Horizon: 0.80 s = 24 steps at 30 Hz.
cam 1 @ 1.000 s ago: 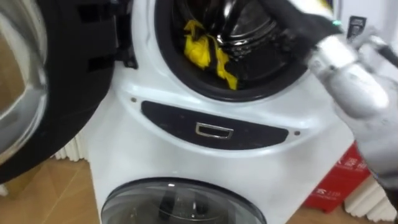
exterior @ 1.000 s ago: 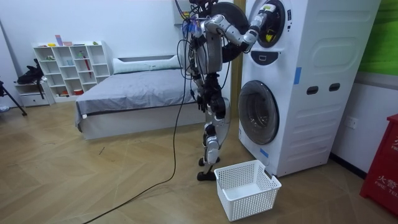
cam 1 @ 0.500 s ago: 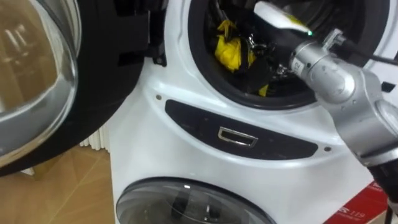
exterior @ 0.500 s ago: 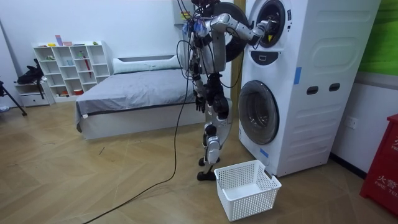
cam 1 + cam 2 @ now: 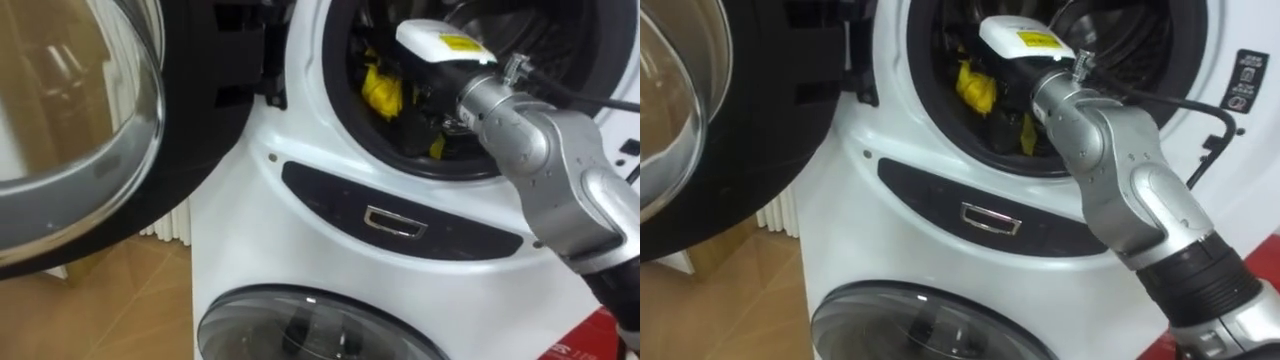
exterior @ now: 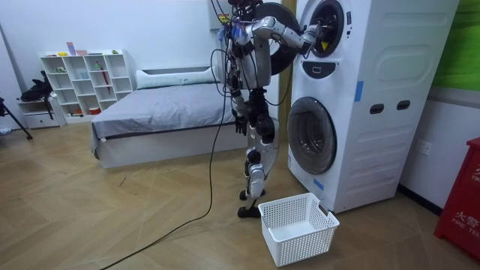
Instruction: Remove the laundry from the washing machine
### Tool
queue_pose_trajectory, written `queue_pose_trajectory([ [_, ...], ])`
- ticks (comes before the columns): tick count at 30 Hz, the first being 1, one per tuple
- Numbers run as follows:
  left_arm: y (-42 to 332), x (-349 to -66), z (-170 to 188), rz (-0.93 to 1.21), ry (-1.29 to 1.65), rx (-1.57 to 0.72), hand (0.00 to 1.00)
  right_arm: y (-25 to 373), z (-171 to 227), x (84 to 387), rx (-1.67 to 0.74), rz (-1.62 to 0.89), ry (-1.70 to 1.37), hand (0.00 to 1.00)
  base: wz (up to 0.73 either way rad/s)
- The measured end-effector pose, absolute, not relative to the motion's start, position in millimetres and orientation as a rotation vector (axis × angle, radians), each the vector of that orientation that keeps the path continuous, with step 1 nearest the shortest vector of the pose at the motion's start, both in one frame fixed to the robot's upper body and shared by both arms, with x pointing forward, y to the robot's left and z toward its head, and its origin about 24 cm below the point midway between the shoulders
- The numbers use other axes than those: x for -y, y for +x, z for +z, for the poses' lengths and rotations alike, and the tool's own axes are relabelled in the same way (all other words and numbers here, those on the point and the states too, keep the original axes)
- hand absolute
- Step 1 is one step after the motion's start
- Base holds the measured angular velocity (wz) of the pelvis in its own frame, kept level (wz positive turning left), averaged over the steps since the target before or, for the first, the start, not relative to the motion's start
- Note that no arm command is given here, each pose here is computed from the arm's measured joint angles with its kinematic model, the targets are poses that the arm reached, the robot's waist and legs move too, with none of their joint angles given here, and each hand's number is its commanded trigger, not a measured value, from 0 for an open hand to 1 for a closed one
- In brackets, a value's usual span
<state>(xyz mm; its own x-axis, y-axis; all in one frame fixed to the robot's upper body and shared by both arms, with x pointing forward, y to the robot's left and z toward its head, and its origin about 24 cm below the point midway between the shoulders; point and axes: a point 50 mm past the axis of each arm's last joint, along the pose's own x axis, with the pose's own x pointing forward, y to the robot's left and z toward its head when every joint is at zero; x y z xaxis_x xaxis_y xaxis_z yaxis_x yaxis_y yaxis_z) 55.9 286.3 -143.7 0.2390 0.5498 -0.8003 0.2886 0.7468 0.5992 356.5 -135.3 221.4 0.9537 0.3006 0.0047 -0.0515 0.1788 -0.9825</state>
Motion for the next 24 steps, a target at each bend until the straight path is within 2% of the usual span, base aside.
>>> queue_pose_trajectory([
  [6,58.6,-287.1,-143.5,0.204,0.759,-1.378,0.0,363.4,210.7,146.7,0.085,0.266,-1.366,1.0,0.08],
  [13,63.5,-288.0,-142.9,0.207,0.763,-1.385,0.0,371.8,193.5,171.9,-0.064,0.164,-1.371,1.0,0.08],
  [24,72.5,-281.6,-143.8,0.163,0.794,-1.353,0.0,369.5,198.1,166.9,-0.021,0.159,-1.375,1.0,-0.04],
])
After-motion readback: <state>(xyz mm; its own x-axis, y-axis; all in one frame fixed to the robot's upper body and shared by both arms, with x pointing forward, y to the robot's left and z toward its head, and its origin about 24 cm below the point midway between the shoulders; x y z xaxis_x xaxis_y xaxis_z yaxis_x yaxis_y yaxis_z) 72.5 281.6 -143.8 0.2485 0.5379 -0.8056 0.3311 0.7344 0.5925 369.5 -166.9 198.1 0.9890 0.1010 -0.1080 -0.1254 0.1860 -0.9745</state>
